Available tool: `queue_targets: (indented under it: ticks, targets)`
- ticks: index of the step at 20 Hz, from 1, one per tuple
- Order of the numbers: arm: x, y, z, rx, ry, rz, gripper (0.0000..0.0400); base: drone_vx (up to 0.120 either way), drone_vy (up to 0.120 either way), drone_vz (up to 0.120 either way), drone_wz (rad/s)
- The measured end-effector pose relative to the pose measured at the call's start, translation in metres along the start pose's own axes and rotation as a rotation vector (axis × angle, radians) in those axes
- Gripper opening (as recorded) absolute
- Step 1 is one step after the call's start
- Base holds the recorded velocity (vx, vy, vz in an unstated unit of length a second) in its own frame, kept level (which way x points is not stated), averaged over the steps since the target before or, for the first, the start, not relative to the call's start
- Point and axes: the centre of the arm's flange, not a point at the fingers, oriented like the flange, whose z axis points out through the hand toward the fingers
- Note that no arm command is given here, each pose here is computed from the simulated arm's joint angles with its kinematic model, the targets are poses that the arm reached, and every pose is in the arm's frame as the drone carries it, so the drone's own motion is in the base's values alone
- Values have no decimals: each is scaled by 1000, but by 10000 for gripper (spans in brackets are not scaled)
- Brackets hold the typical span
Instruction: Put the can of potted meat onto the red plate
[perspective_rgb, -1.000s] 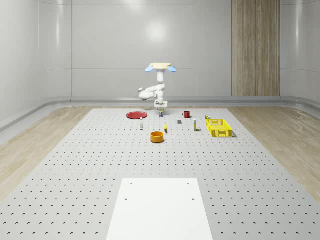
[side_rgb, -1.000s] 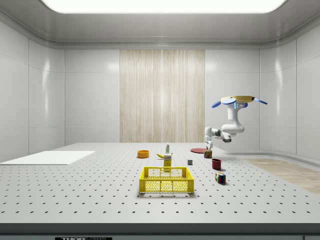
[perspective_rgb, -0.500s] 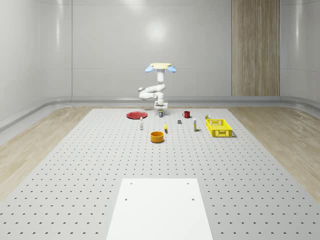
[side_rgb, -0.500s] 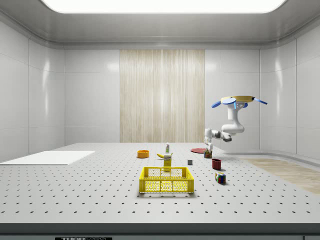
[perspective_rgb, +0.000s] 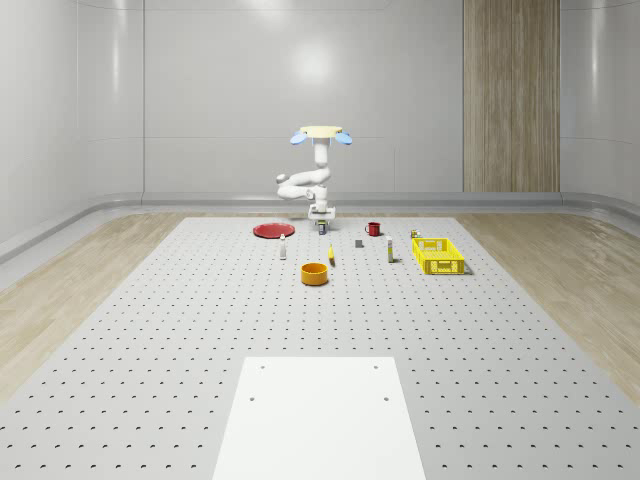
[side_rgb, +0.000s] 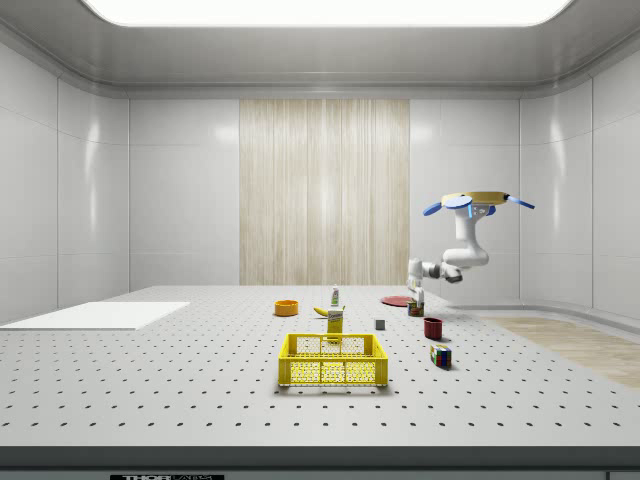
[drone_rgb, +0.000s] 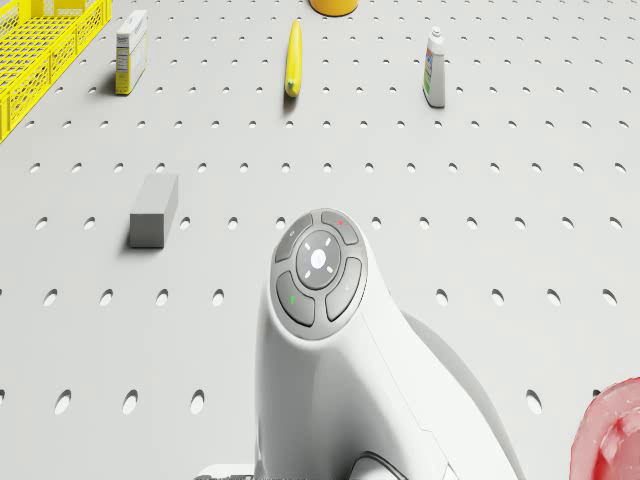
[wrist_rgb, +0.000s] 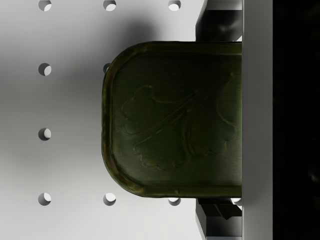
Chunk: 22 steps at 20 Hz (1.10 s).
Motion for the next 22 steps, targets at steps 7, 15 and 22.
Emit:
queue_targets:
  ticks: [7,15,22]
  targets:
    - [4,-4,3,0,0,0,305,0,0,0,0]
    - [4,-4,4,-2,4,-7,290,0,0,0,0]
    - [5,-4,-17,-2,5,10,286,0,0,34,0]
